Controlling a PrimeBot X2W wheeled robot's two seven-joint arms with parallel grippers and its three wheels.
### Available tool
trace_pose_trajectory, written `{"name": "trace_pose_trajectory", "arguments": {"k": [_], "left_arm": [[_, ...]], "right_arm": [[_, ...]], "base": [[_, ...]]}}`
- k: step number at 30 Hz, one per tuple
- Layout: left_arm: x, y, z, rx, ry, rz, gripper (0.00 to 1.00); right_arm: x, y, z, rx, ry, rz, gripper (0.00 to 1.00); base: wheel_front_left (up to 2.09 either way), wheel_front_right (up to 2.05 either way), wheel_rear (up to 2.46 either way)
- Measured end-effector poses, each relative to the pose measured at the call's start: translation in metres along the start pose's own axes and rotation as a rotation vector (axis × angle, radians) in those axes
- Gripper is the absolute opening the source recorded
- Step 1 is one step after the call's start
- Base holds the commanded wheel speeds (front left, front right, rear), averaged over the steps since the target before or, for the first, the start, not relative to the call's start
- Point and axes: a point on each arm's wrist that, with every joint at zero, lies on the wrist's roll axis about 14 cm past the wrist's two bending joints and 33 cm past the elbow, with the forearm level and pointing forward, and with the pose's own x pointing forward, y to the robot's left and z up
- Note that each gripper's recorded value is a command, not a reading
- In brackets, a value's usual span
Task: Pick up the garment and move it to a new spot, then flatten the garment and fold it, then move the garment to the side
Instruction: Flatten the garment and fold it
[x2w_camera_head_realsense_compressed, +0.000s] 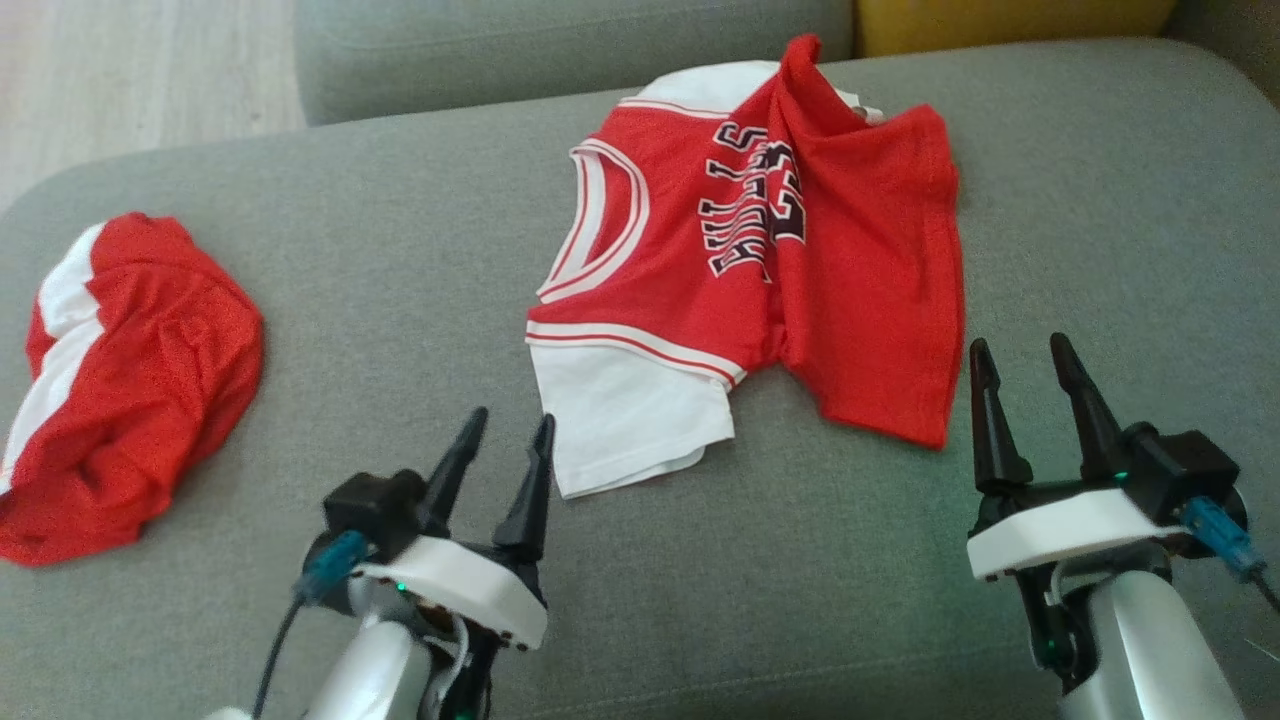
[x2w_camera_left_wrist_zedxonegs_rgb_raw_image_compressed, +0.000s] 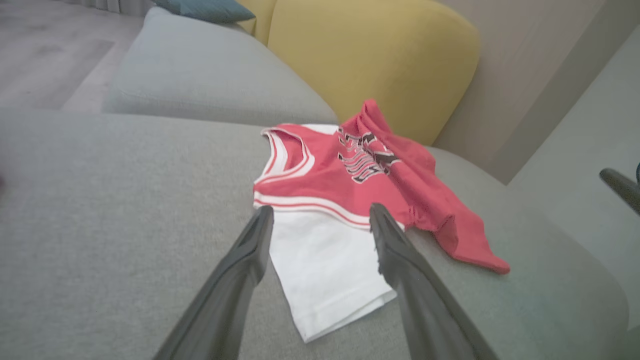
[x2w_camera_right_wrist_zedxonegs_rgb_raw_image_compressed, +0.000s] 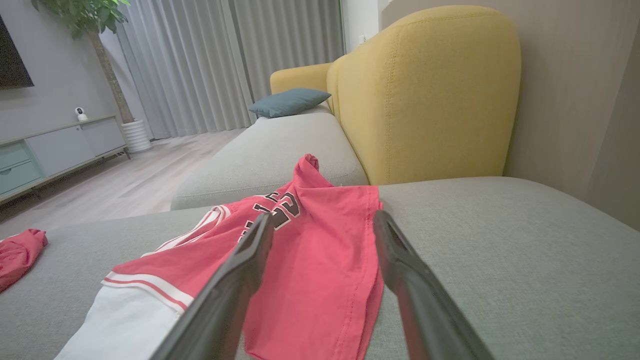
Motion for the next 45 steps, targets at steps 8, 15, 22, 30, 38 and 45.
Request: {"name": "trace_pose_trajectory", "arguments": {"k": [8,15,22,30,38,45], "left_arm": [[0.009,0.001,-0.058,0.030,0.219,-0.017,1.00],[0.017,0.012,-0.082,0.059,0.321,0.006,1.00],[0.017,0.012,-0.100,0.084,0.411,-0.009,1.00],[0.025,0.005,-0.107,0.096,0.464,-0.064,1.00],[0.029,-0.001,-0.108,0.118,0.491,-0.109,0.00],[0.030,0.005,-0.086,0.067,0.346,-0.051,0.00]], "right_arm": [[0.000,-0.014,-0.005,0.000,0.018,-0.041,1.00],[-0.002,-0.023,-0.010,0.004,0.032,-0.071,1.00],[-0.005,-0.027,-0.012,0.011,0.035,-0.083,1.00],[-0.006,-0.033,-0.014,0.009,0.044,-0.100,1.00],[-0.003,-0.037,-0.013,0.008,0.037,-0.114,1.00],[-0.002,-0.040,-0.026,0.022,0.101,-0.122,1.00]], "base": [[0.00,0.00,0.00],[0.00,0.00,0.00],[0.00,0.00,0.00],[0.00,0.00,0.00],[0.00,0.00,0.00],[0.00,0.00,0.00]]}}
